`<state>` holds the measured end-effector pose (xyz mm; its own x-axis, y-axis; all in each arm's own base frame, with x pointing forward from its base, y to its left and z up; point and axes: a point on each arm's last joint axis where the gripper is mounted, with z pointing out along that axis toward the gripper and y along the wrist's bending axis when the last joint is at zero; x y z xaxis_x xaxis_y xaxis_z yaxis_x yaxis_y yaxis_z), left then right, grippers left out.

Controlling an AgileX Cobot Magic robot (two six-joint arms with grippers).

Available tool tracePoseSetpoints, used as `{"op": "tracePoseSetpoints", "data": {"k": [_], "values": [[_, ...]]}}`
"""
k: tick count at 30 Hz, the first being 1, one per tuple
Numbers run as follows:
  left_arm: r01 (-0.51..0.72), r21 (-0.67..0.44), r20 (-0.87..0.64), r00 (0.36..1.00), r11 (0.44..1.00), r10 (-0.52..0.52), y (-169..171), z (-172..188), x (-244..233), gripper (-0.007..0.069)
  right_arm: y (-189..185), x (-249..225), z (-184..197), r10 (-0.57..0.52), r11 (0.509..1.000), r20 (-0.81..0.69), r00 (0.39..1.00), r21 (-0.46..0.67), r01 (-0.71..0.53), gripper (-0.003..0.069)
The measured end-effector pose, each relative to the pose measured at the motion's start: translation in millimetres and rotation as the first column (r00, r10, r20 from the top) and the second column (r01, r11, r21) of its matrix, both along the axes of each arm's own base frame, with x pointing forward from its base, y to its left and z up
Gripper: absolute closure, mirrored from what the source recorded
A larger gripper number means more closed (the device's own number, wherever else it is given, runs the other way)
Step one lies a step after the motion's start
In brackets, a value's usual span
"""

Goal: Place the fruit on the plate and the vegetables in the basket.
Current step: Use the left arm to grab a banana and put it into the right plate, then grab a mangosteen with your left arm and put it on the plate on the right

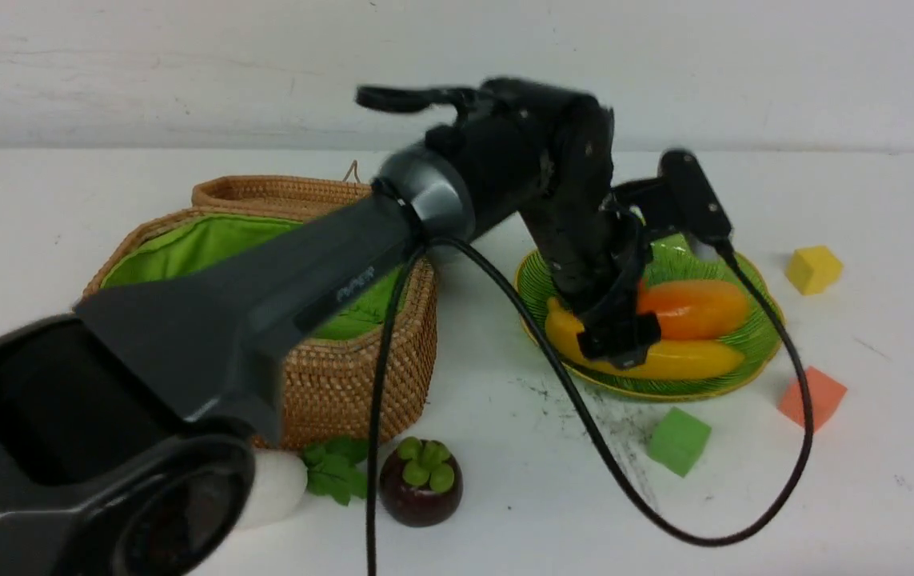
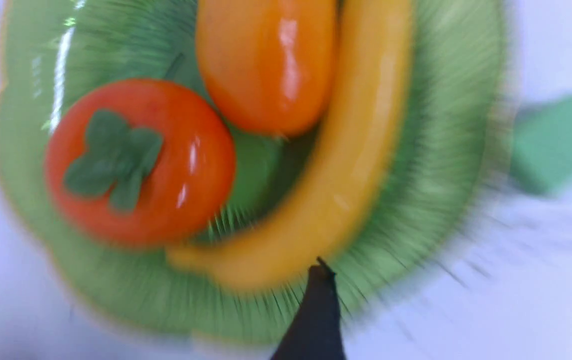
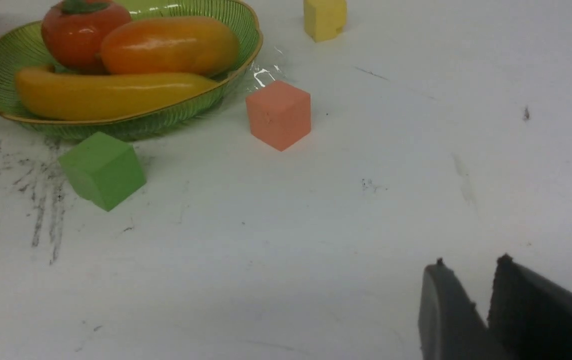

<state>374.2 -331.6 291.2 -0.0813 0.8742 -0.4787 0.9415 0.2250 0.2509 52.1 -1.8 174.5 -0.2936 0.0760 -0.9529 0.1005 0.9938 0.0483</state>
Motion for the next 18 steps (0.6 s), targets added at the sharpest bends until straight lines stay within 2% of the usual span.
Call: {"op": "tracePoseSetpoints", "data": {"k": [1, 2, 3, 4, 5, 6, 9, 13, 15, 16, 17, 18], "values": [[-0.014, -0.002, -0.024, 1.000, 1.000, 0.014, 5, 12, -5, -0.0003, 0, 0, 0, 0.000, 1.000, 0.000, 1.000, 0.000, 0.000, 0.0491], [-0.051, -0.040, -0.038, 0.998, 0.998, 0.049, 17, 41, -16, 0.0015, 0, 0, 0, 0.000, 1.000, 0.000, 1.000, 0.000, 0.000, 0.0489], [-0.116, -0.079, -0.062, 0.992, 0.990, 0.111, 26, 58, -21, 0.0028, 0, 0, 0, 0.000, 1.000, 0.000, 1.000, 0.000, 0.000, 0.0489], [-0.132, -0.086, -0.071, 0.990, 0.988, 0.126, 28, 61, -23, 0.0034, 0, 0, 0, 0.000, 1.000, 0.000, 1.000, 0.000, 0.000, 0.0489], [-0.278, -0.163, -0.133, 0.957, 0.947, 0.258, 45, 89, -32, 0.0057, 0, 0, 0, 0.000, 1.000, 0.000, 1.000, 0.000, 0.000, 0.0486], [-0.366, -0.193, -0.177, 0.926, 0.910, 0.334, 56, 101, -37, 0.0068, 0, 0, 0, 0.000, 1.000, 0.000, 1.000, 0.000, 0.000, 0.0484], [-0.530, -0.190, -0.259, 0.839, 0.827, 0.478, 80, 110, -47, 0.0081, 0, 0, 0, 0.000, 1.000, 0.000, 1.000, 0.000, 0.000, 0.0480], [-0.659, -0.042, -0.362, 0.710, 0.751, 0.604, 96, 75, -60, 0.0083, 0, 0, 0, 0.000, 1.000, 0.000, 1.000, 0.000, 0.000, 0.0475], [-0.745, 0.071, -0.461, 0.566, 0.664, 0.684, 98, 44, -67, 0.0085, 0, 0, 0, 0.000, 1.000, 0.000, 1.000, 0.000, 0.000, 0.0473], [-0.744, 0.081, -0.464, 0.561, 0.663, 0.686, 98, 41, -68, 0.0085, 0, 0, 0, 0.000, 1.000, 0.000, 1.000, 0.000, 0.000, 0.0472], [-0.799, 0.167, -0.501, 0.436, 0.578, 0.747, 99, 17, -71, 0.0085, 0, 0, 0, 0.000, 1.000, 0.000, 1.000, 0.000, 0.000, 0.0470], [-0.829, 0.209, -0.511, 0.360, 0.519, 0.780, 99, 3, -71, 0.0085, 0, 0, 0, 0.000, 1.000, 0.000, 1.000, 0.000, 0.000, 0.0468]]}}
